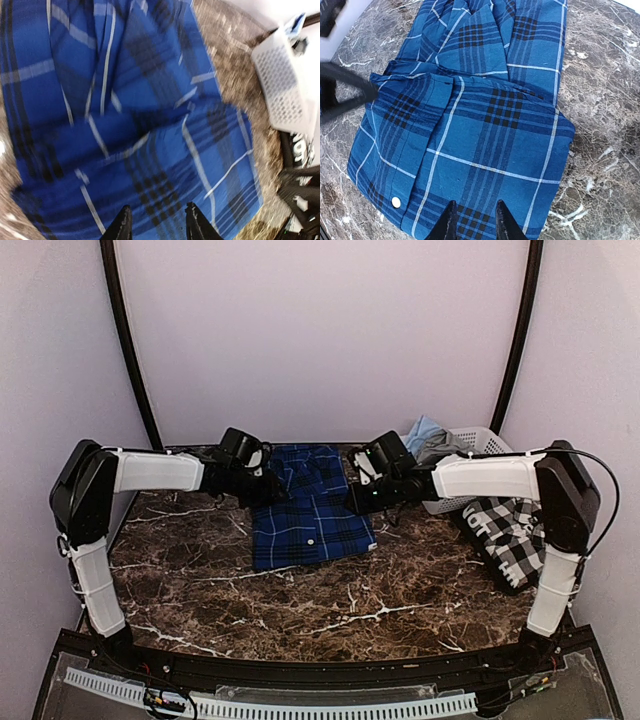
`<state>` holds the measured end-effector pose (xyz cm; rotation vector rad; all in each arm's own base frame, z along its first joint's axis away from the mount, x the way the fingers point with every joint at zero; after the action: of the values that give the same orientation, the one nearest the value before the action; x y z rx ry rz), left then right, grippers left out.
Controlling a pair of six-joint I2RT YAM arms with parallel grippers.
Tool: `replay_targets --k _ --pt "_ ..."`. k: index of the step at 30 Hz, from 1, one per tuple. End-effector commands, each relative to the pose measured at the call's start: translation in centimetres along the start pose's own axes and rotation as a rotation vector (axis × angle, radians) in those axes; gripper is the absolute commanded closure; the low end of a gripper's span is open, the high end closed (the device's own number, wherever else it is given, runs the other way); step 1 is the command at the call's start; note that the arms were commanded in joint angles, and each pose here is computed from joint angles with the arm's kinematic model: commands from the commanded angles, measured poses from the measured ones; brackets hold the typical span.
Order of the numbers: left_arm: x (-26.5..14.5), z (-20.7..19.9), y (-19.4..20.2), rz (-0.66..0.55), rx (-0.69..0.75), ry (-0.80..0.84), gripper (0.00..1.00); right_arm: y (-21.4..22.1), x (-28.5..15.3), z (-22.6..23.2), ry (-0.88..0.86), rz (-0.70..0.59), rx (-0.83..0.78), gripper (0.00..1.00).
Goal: Fold and stack the long sleeve shirts
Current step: Move the 2/3-rectangle-folded shirt to the center of the board.
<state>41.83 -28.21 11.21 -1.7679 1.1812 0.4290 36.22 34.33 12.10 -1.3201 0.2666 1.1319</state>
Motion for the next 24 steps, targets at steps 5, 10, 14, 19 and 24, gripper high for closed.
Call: replay_targets --k 5,10,14,19,24 --pt "2.0 5.1 3.6 0.039 -0.117 -0.081 0.64 2.4 2.5 -0.3 -0.009 0.041 0.009 0.76" --pt "2.8 7.2 4.9 0.084 -0.13 -0.135 0.64 5.6 3.8 -0.9 0.01 0.108 0.003 0.77" --pt "2.5 7.6 5.9 0.107 -0.134 -0.142 0.64 8.5 3.7 -0.7 0.017 0.159 0.002 0.77" --pt "1.5 7.7 8.1 0.144 -0.143 -0.131 0.65 11.8 2.6 0.1 -0.009 0.198 0.028 0.77" --pt "-0.1 6.6 10.5 0.17 -0.139 -0.109 0.65 15.7 1.2 1.7 -0.042 0.252 0.045 0.77"
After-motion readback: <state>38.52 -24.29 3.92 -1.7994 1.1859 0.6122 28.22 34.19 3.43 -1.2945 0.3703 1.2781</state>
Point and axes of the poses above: each gripper's point midway between its finger pads, its own x axis out along the fingers, its own z axis along the line the jaws close on, y = z × x, the point moved 1 cm from there along -x, back along the fingers, and after that the axes turned 4 degrees about x, right-handed, at the moved point
